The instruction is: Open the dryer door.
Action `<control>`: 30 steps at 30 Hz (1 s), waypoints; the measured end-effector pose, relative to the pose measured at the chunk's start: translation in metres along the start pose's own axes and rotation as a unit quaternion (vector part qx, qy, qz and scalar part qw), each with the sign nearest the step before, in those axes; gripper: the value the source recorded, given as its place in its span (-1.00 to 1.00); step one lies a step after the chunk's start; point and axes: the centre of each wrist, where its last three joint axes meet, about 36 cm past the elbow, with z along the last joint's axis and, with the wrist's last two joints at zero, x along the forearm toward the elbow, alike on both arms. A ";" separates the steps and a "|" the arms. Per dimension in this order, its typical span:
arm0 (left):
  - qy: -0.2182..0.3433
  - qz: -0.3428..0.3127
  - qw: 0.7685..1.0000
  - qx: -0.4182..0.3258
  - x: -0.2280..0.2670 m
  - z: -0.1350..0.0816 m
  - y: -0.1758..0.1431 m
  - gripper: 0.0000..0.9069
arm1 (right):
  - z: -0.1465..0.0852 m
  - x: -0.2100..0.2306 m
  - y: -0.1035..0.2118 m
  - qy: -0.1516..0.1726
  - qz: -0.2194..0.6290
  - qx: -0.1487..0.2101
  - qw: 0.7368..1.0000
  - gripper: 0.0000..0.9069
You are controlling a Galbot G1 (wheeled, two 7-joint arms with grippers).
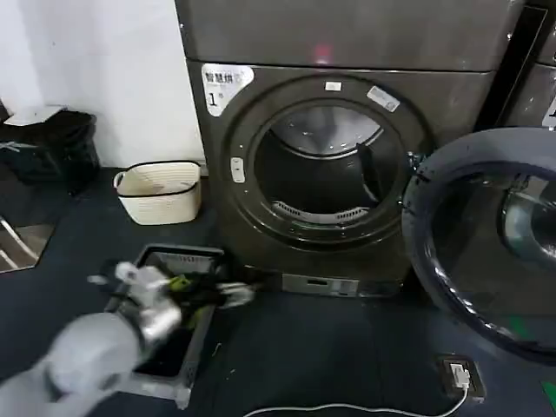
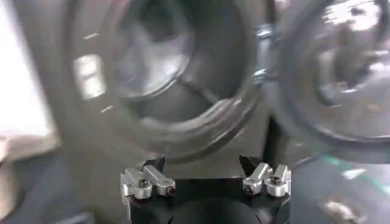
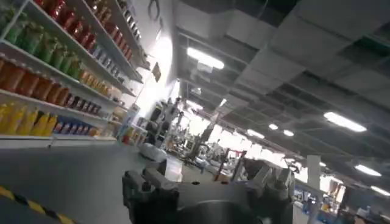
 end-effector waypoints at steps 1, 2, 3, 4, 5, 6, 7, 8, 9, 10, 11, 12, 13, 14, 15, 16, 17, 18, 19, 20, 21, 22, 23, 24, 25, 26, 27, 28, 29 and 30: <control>0.013 -0.016 1.000 0.013 0.007 -0.001 0.007 1.00 | 0.000 0.000 0.001 -0.001 -0.002 -0.001 1.000 1.00; 0.022 -0.034 0.999 0.026 0.012 -0.002 0.013 1.00 | 0.001 0.001 0.001 -0.001 -0.003 -0.001 1.000 1.00; 0.027 -0.053 0.997 0.040 0.017 -0.003 0.019 1.00 | 0.002 0.001 0.001 -0.001 -0.004 -0.002 1.000 1.00; 0.033 -0.075 0.995 0.057 0.022 -0.005 0.025 1.00 | 0.002 0.003 0.001 -0.002 -0.006 -0.001 1.000 1.00; 0.040 -0.095 0.992 0.073 0.025 -0.007 0.031 1.00 | 0.003 0.003 0.000 -0.001 -0.006 -0.001 1.000 1.00; 0.046 -0.107 0.989 0.086 0.029 -0.008 0.035 1.00 | 0.004 0.003 0.000 -0.001 -0.006 0.000 1.000 1.00; 0.054 -0.122 0.986 0.099 0.031 -0.010 0.040 1.00 | 0.005 0.003 -0.001 0.000 -0.007 0.000 1.000 1.00; 0.063 -0.138 0.982 0.111 0.033 -0.011 0.045 1.00 | 0.006 0.003 -0.002 0.001 -0.008 -0.001 1.000 1.00; 0.071 -0.150 0.979 0.117 0.034 -0.011 0.048 1.00 | 0.007 0.003 -0.002 0.001 -0.008 -0.002 1.000 1.00; 0.080 -0.161 0.976 0.125 0.035 -0.012 0.052 1.00 | 0.008 0.003 -0.002 0.002 -0.008 -0.003 1.000 1.00; 0.091 -0.169 0.972 0.135 0.035 -0.012 0.056 1.00 | 0.008 0.004 -0.002 0.003 -0.008 -0.007 1.000 1.00; 0.103 -0.184 0.967 0.145 0.035 -0.012 0.061 1.00 | 0.009 0.005 -0.002 0.005 -0.009 -0.011 1.000 1.00; 0.113 -0.193 0.962 0.155 0.035 -0.013 0.066 1.00 | 0.010 0.006 -0.001 0.006 -0.012 -0.013 1.000 1.00; 0.123 -0.200 0.958 0.165 0.034 -0.013 0.071 1.00 | 0.011 0.007 -0.001 0.006 -0.013 -0.014 1.000 1.00; 0.135 -0.204 0.954 0.176 0.034 -0.012 0.074 1.00 | 0.012 0.007 -0.001 0.005 -0.015 -0.016 1.000 1.00; 0.148 -0.208 0.949 0.187 0.033 -0.012 0.078 1.00 | 0.013 0.008 -0.001 0.004 -0.016 -0.017 1.000 1.00; 0.161 -0.215 0.943 0.198 0.033 -0.013 0.082 1.00 | 0.014 0.009 -0.002 0.002 -0.017 -0.017 1.000 1.00; 0.175 -0.219 0.936 0.211 0.032 -0.014 0.086 1.00 | 0.015 0.009 -0.002 0.001 -0.017 -0.018 1.000 1.00; 0.187 -0.217 0.932 0.222 0.031 -0.015 0.089 1.00 | 0.015 0.009 -0.002 0.000 -0.018 -0.018 1.000 1.00; 0.197 -0.216 0.928 0.232 0.031 -0.016 0.093 1.00 | 0.015 0.009 -0.002 0.000 -0.018 -0.018 1.000 1.00; 0.205 -0.217 0.924 0.240 0.031 -0.018 0.096 1.00 | 0.016 0.009 -0.003 0.000 -0.019 -0.018 1.000 1.00; 0.213 -0.216 0.919 0.250 0.031 -0.020 0.100 1.00 | 0.017 0.010 -0.003 0.000 -0.018 -0.018 1.000 1.00; 0.219 -0.215 0.915 0.261 0.031 -0.021 0.104 1.00 | 0.017 0.010 -0.004 0.000 -0.018 -0.017 1.000 1.00; 0.226 -0.212 0.911 0.273 0.031 -0.023 0.108 1.00 | 0.018 0.011 -0.004 0.000 -0.018 -0.017 1.000 1.00; 0.231 -0.209 0.906 0.286 0.031 -0.024 0.113 1.00 | 0.019 0.011 -0.005 0.000 -0.018 -0.017 1.000 1.00; 0.236 -0.208 0.902 0.295 0.031 -0.025 0.116 1.00 | 0.019 0.012 -0.005 -0.001 -0.018 -0.017 1.000 1.00; 0.239 -0.208 0.899 0.303 0.031 -0.025 0.119 1.00 | 0.019 0.012 -0.005 -0.001 -0.018 -0.016 1.000 1.00; 0.242 -0.210 0.895 0.310 0.031 -0.025 0.123 1.00 | 0.020 0.012 -0.006 -0.002 -0.018 -0.016 1.000 1.00; 0.244 -0.213 0.893 0.314 0.030 -0.024 0.125 1.00 | 0.020 0.012 -0.006 -0.002 -0.018 -0.016 1.000 1.00; 0.246 -0.215 0.890 0.317 0.030 -0.024 0.128 1.00 | 0.020 0.012 -0.006 -0.002 -0.019 -0.014 1.000 1.00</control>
